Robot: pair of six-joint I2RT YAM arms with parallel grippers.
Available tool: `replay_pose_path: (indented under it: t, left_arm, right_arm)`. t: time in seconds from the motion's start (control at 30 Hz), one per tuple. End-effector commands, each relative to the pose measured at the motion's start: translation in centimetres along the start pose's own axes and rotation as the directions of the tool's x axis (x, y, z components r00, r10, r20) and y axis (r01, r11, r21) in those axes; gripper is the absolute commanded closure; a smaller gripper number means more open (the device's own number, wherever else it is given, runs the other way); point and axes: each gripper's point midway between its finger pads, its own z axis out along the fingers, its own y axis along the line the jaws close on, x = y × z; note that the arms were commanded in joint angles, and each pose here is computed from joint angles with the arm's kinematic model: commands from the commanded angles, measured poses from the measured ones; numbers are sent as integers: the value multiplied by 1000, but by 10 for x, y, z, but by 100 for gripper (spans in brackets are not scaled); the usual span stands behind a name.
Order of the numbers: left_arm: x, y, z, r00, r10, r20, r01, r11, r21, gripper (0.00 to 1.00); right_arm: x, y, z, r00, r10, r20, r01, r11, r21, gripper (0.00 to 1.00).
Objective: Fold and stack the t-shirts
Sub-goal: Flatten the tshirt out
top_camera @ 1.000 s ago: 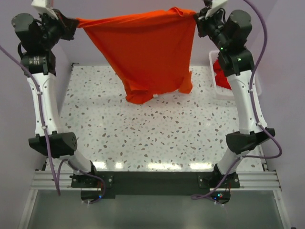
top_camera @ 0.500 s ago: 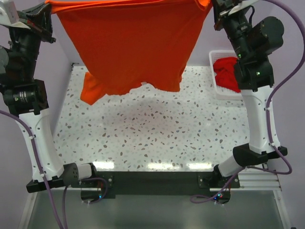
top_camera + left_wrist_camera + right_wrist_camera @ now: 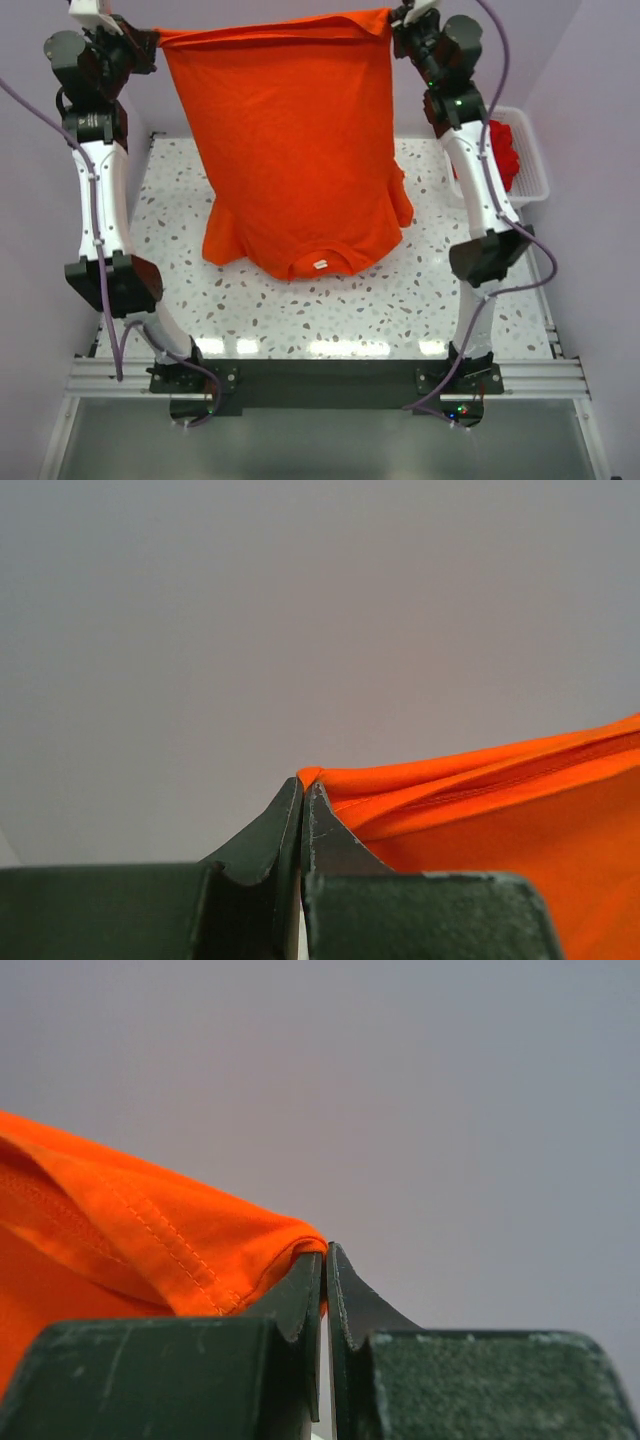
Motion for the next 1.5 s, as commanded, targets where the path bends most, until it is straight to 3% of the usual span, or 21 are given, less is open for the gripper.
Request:
replay_pose_path:
  t: [0.0,0.13,0.3,0.4,0.43,0.47,0.5,0.53,0.57,0.63,0.67,0.7,0.73,0.8,0.83,0.87,0.93,1.07,1.23,1.33,1.47]
  left_arm:
    - [-54,18,15,985,64,160,-57,997,-49,100]
    - [-116,8,9,937,137,322,-123,990,-64,100]
    - [-177,-17,-36,844,241,478,-213,970,-114,100]
    - [-163,-19,-49,843,304,445,-271,953,-137,100]
    - [-154,-16,-50,843,338,417,-302,941,-152,100]
    - [-116,-3,-42,881,332,336,-299,943,-149,100]
    - [-106,-9,-49,886,346,310,-322,938,-127,100]
    - [-87,-6,-49,893,363,265,-344,932,-117,100]
    - [-33,5,-46,930,332,158,-322,943,-81,100]
    - [12,-11,-57,946,315,79,-318,947,36,100]
    - [70,-8,-63,966,254,-46,-249,964,87,100]
    - [94,-22,-72,960,266,-92,-246,952,184,100]
    - [148,-27,-86,940,252,-231,-197,952,235,100]
    - [193,-34,-104,904,259,-339,-161,943,291,100]
    - [214,-38,-114,871,327,-368,-198,917,346,100]
    - [250,-40,-135,828,315,-465,-146,920,364,100]
    - [277,-39,-155,774,372,-512,-159,898,410,100]
    - [337,-49,-209,624,402,-670,-41,873,486,100]
    - [383,-98,-269,465,529,-710,135,751,647,100]
    - [402,-138,-303,419,605,-677,229,651,724,100]
    - [414,-184,-338,400,699,-592,298,512,806,100]
  right_arm:
    - [-39,-29,14,988,-37,153,21,994,105,100]
    - [-77,-41,13,949,-62,309,10,986,167,100]
    - [-132,-50,-15,893,-110,436,21,979,204,100]
    - [-119,-31,-12,905,-91,416,50,993,107,100]
    - [-92,-20,-4,928,-63,366,45,997,58,100]
    - [-76,-9,-1,940,-52,337,50,999,12,100]
    - [-70,-1,-4,946,-47,321,59,998,-27,100]
    - [-21,22,1,972,-44,230,73,990,-119,100]
    - [1,29,0,982,-35,185,61,988,-141,100]
    - [65,52,-12,997,-53,50,62,974,-220,100]
    - [86,59,-19,998,-64,6,64,968,-243,100]
    - [107,66,-27,997,-69,-42,56,962,-267,100]
    - [140,79,-43,988,-108,-107,69,945,-321,100]
    - [178,91,-64,968,-138,-207,54,929,-367,100]
    - [200,103,-80,954,-162,-253,43,907,-419,100]
    - [214,106,-90,940,-186,-288,43,897,-439,100]
    - [248,119,-116,900,-218,-376,5,870,-494,100]
    - [290,129,-148,829,-290,-478,-30,831,-556,100]
    - [340,134,-204,699,-465,-543,-35,736,-676,100]
    - [362,131,-244,622,-575,-532,-40,654,-755,100]
    - [375,118,-289,559,-668,-492,-48,566,-823,99]
